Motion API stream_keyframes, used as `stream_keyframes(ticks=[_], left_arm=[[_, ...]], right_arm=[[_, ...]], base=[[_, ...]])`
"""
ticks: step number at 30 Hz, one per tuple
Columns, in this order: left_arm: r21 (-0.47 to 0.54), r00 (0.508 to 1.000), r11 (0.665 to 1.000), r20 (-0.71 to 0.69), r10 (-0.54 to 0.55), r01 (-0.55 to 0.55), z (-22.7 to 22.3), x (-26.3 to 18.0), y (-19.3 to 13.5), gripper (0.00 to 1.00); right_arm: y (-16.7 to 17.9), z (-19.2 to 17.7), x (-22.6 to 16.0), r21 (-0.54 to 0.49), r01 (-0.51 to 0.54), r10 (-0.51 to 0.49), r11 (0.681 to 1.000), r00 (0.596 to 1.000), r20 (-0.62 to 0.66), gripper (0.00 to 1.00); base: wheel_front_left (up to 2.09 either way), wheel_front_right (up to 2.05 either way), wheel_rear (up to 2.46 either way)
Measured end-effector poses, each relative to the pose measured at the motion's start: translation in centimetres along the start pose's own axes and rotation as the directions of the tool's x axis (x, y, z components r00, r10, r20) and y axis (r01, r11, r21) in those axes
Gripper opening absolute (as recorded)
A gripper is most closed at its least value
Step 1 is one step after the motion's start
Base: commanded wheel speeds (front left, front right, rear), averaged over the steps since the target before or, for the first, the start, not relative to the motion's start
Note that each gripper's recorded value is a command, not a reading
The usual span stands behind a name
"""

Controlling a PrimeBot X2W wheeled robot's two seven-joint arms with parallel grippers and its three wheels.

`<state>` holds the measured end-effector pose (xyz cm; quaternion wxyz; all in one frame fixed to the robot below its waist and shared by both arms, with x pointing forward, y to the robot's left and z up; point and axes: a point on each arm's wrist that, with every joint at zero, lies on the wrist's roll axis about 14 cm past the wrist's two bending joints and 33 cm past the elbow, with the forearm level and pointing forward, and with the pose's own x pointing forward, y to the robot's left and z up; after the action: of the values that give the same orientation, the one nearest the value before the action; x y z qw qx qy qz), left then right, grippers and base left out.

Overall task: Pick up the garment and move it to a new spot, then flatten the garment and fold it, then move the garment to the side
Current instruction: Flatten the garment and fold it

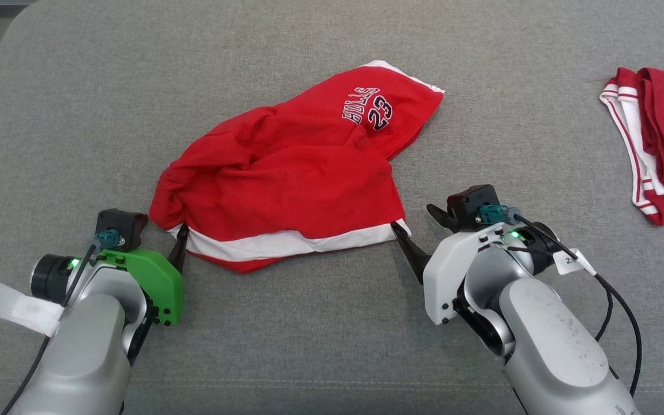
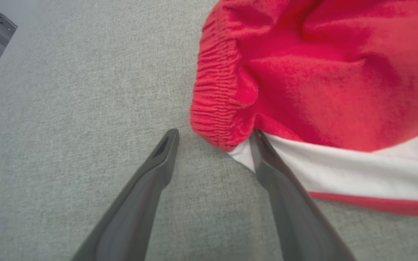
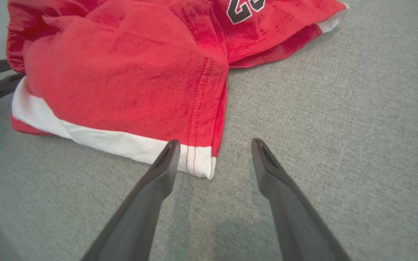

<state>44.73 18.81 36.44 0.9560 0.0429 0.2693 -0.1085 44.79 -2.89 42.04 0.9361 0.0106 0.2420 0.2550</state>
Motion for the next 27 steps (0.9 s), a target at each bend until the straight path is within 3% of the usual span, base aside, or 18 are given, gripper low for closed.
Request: stream_keyframes(ticks=[2, 3, 4, 5, 9, 11, 12, 13, 14, 15, 16, 22, 27], left_arm=[[-0.003, 1.000, 1.000, 0.001, -0.012, 0.012, -0.1, 0.2, -0.4, 0.98], [-0.001, 1.000, 1.000, 0.000, -0.015, 0.015, -0.1, 0.3, -0.4, 0.71], [0.000, 1.000, 1.000, 0.002, -0.019, 0.019, 0.0, 0.3, -0.5, 0.55], [0.000, 1.000, 1.000, 0.004, -0.023, 0.023, 0.0, 0.4, -0.6, 0.47], [-0.008, 0.999, 0.999, 0.005, -0.033, 0.033, 0.1, 0.6, -0.8, 0.38], [-0.008, 0.999, 0.999, 0.008, -0.037, 0.037, 0.2, 0.8, -0.9, 0.27], [-0.007, 0.999, 0.999, 0.007, -0.039, 0.039, 0.2, 0.8, -0.9, 0.17], [-0.008, 0.999, 0.999, 0.006, -0.041, 0.041, 0.2, 0.9, -0.9, 0.00], [-0.008, 0.999, 0.999, 0.009, -0.043, 0.043, 0.2, 0.9, -1.0, 0.00], [-0.008, 0.999, 0.999, 0.008, -0.044, 0.044, 0.2, 0.9, -0.9, 0.00], [-0.008, 0.999, 0.999, 0.008, -0.046, 0.046, 0.2, 1.0, -0.9, 0.00], [-0.008, 0.998, 0.999, 0.014, -0.054, 0.054, 0.2, 0.9, -1.2, 0.00], [-0.039, 0.997, 0.998, 0.061, -0.053, 0.055, 1.4, 0.7, -1.2, 0.00]], right_arm=[[0.1, -0.3, 0.2, 0.002, -0.005, 0.005, 1.000, 1.000, -0.008, 1.00], [0.1, -0.4, 0.3, 0.003, -0.007, 0.007, 1.000, 1.000, -0.013, 1.00], [0.1, -0.5, 0.4, 0.004, -0.008, 0.008, 1.000, 1.000, -0.016, 1.00], [0.1, -0.7, 0.5, 0.005, -0.008, 0.008, 1.000, 1.000, -0.024, 1.00], [0.4, -1.6, 0.8, 0.004, -0.018, 0.018, 1.000, 0.998, -0.058, 1.00], [0.7, -2.1, 1.0, 0.013, -0.029, 0.029, 1.000, 0.997, -0.073, 0.76], [0.8, -2.3, 1.1, 0.014, -0.034, 0.035, 0.999, 0.996, -0.082, 0.57], [0.9, -2.5, 1.2, 0.021, -0.038, 0.039, 0.999, 0.996, -0.086, 0.38], [0.9, -2.7, 1.2, 0.030, -0.038, 0.040, 0.999, 0.995, -0.093, 0.38], [0.9, -2.8, 1.3, 0.030, -0.038, 0.040, 0.999, 0.994, -0.099, 0.14], [0.8, -3.0, 1.3, 0.033, -0.036, 0.039, 0.999, 0.994, -0.103, 0.00], [0.6, -3.1, 1.4, 0.054, -0.032, 0.037, 0.998, 0.994, -0.100, 0.00], [0.1, -1.2, 1.1, 0.078, -0.019, 0.020, 0.997, 1.000, -0.021, 0.00]], base=[[0.00, 0.00, 0.00], [0.00, 0.00, 0.00], [0.00, 0.00, 0.00], [0.00, 0.00, 0.00], [0.00, 0.00, 0.00], [0.00, 0.00, 0.00], [0.00, 0.00, 0.00], [0.00, 0.00, 0.00], [0.00, 0.00, 0.00], [0.00, 0.00, 0.00], [0.00, 0.00, 0.00], [0.00, 0.00, 0.00], [0.00, 0.00, 0.00]])
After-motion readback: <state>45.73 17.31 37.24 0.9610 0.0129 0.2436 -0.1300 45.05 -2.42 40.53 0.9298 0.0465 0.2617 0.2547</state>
